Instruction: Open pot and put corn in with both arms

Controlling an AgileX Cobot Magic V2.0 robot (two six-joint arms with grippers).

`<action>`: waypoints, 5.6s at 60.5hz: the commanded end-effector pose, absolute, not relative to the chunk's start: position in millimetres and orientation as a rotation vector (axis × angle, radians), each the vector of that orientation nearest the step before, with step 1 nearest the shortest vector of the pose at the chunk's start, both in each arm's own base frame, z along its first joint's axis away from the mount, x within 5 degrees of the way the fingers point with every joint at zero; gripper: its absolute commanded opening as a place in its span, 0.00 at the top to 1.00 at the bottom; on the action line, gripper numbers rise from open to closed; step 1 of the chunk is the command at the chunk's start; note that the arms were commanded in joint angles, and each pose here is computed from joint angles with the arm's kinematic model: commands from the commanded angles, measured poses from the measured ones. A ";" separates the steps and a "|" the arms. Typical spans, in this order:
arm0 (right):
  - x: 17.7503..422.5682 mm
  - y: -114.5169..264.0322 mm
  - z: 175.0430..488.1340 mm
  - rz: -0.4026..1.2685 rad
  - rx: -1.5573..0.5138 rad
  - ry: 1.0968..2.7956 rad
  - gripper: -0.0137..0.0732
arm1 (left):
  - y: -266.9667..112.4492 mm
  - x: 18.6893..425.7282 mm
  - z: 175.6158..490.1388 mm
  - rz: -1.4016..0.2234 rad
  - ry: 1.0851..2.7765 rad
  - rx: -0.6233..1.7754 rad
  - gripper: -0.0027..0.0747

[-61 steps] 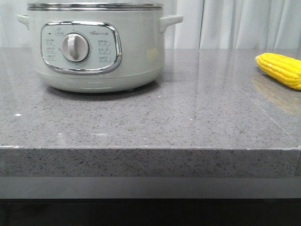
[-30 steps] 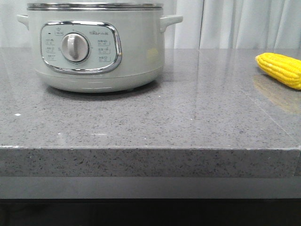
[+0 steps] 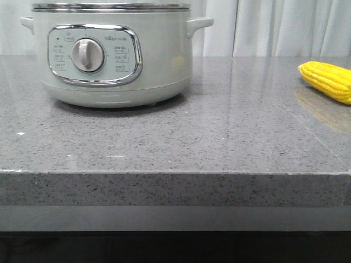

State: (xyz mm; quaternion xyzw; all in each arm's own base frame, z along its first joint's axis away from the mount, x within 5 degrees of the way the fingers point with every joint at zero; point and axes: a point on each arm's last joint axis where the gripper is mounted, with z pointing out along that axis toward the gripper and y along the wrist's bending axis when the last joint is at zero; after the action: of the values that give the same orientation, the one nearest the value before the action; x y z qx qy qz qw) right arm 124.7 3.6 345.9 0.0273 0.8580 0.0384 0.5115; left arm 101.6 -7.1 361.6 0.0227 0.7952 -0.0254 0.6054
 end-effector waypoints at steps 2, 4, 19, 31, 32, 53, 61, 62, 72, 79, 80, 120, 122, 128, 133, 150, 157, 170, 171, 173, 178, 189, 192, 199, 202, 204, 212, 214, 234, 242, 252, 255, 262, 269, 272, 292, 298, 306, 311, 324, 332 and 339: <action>129.0 3.0 359.4 0.077 0.051 1.979 0.70 | -7.1 107.1 377.9 -0.061 1.725 0.044 0.68; 129.0 3.0 359.5 0.077 0.051 1.978 0.62 | -7.2 108.3 378.1 -0.061 1.722 0.044 0.59; 129.0 3.1 359.6 0.078 0.051 1.977 0.09 | -10.3 124.4 376.2 -0.125 1.726 0.011 0.26; 129.0 3.1 359.6 0.078 0.051 1.977 0.11 | -23.1 145.1 387.9 -0.183 1.701 0.076 0.29; 129.1 3.1 359.7 0.078 0.051 1.976 0.11 | -24.6 146.8 389.1 -0.189 1.702 0.084 0.29; 129.2 3.0 360.1 0.078 0.051 1.972 0.11 | -72.2 203.8 415.2 -0.318 1.671 0.234 0.29; 129.3 3.0 360.2 0.078 0.051 1.970 0.11 | -91.7 227.6 421.7 -0.349 1.676 0.271 0.29; 129.3 3.0 360.2 0.078 0.051 1.970 0.11 | -94.9 231.6 422.6 -0.354 1.678 0.277 0.29; 129.2 3.0 360.1 0.078 0.051 1.971 0.11 | -119.4 261.1 428.3 -0.382 1.685 0.313 0.30; 129.2 3.0 360.1 0.078 0.051 1.971 0.11 | -135.6 278.5 431.1 -0.400 1.684 0.334 0.30; 129.2 3.0 360.1 0.078 0.051 1.971 0.11 | -137.3 280.6 431.5 -0.402 1.683 0.336 0.30; 129.2 3.0 360.1 0.078 0.051 1.971 0.11 | -177.3 356.1 415.9 -0.408 1.717 0.343 0.30; 129.2 3.0 360.1 0.078 0.051 1.971 0.11 | -178.0 357.4 413.3 -0.407 1.725 0.345 0.30; 129.2 3.0 360.1 0.078 0.051 1.971 0.11 | -179.9 361.1 406.7 -0.403 1.746 0.350 0.30; 129.2 3.0 360.1 0.078 0.051 1.971 0.11 | -180.8 362.8 403.4 -0.404 1.758 0.351 0.30; 129.2 3.0 360.0 0.078 0.051 1.972 0.11 | -183.6 365.8 395.9 -0.454 1.801 0.310 0.37; 129.2 3.0 360.0 0.078 0.051 1.972 0.11 | -184.1 366.8 394.3 -0.453 1.805 0.311 0.49; 129.2 3.0 360.0 0.078 0.051 1.973 0.11 | -184.4 367.4 394.6 -0.453 1.804 0.311 0.64; 129.2 3.0 360.0 0.078 0.051 1.973 0.11 | -184.4 367.4 395.7 -0.454 1.800 0.310 0.64; 129.2 3.0 360.0 0.078 0.051 1.973 0.11 | -184.4 367.5 396.7 -0.454 1.797 0.310 0.65; 129.2 3.0 360.0 0.078 0.051 1.973 0.11 | -183.8 366.3 402.4 -0.458 1.780 0.307 0.65; 129.2 3.0 360.0 0.078 0.051 1.973 0.11 | -181.8 362.2 426.3 -0.464 1.713 0.304 0.65; 129.2 3.0 360.0 0.078 0.051 1.973 0.11 | -180.4 359.3 435.3 -0.468 1.691 0.301 0.65; 129.2 3.0 360.0 0.078 0.051 1.973 0.11 | -175.5 348.7 454.1 -0.476 1.662 0.300 0.65; 129.2 3.0 360.0 0.078 0.051 1.973 0.11 | -173.0 342.8 461.6 -0.476 1.661 0.305 0.66; 129.2 3.0 360.0 0.078 0.051 1.973 0.11 | -171.3 339.3 465.7 -0.475 1.655 0.307 0.66; 129.2 3.0 360.0 0.078 0.051 1.973 0.11 | -159.5 316.6 489.1 -0.452 1.611 0.322 0.66; 129.2 3.0 359.9 0.078 0.051 1.973 0.11 | -156.7 311.2 494.1 -0.446 1.603 0.326 0.66; 128.9 3.1 359.4 0.078 0.051 1.980 0.11 | -114.7 233.2 526.1 -0.343 1.583 0.376 0.66; 128.9 3.1 359.4 0.078 0.051 1.980 0.11 | -101.0 204.8 515.1 -0.352 1.593 0.371 0.66; 128.9 3.1 359.4 0.078 0.051 1.980 0.11 | -79.1 159.3 491.8 -0.365 1.598 0.368 0.66; 128.9 3.1 359.4 0.078 0.051 1.980 0.11 | -74.4 149.2 483.8 -0.370 1.603 0.367 0.66; 128.9 3.1 359.4 0.078 0.051 1.980 0.11 | -62.1 123.8 466.7 -0.375 1.607 0.366 0.66; 128.9 3.1 359.4 0.078 0.051 1.980 0.11 | -50.0 96.4 452.7 -0.409 1.584 0.351 0.66; 128.9 3.1 359.4 0.078 0.051 1.980 0.11 | -45.6 86.2 447.3 -0.425 1.573 0.343 0.66; 128.1 3.1 357.5 0.078 0.051 2.003 0.11 | -26.9 43.4 425.5 -0.482 1.513 0.320 0.66; 128.4 3.2 356.7 0.078 0.051 2.011 0.11 | -25.7 41.1 424.7 -0.483 1.507 0.319 0.66; 135.5 3.2 357.9 0.079 0.055 2.057 0.11 | -25.9 41.4 424.0 -0.482 1.509 0.320 0.66; 146.5 3.4 359.6 0.079 0.055 2.112 0.11 | -25.9 41.4 424.0 -0.482 1.509 0.320 0.66; 189.5 3.8 367.8 0.078 0.057 2.230 0.11 | -25.9 41.4 424.0 -0.482 1.509 0.320 0.66; 221.7 3.9 367.1 0.076 0.059 2.298 0.11 | -25.9 41.4 424.0 -0.482 1.509 0.320 0.66; 249.7 2.7 365.2 0.056 0.054 2.348 0.11 | -25.9 41.4 424.0 -0.482 1.509 0.320 0.66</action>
State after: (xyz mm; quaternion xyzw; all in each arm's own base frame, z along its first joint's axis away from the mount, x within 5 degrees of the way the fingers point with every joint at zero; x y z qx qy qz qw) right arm 231.8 4.0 351.9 0.0269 0.9317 0.0307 0.3609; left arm 44.7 -27.5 400.1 0.1586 0.7334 -0.1928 0.6322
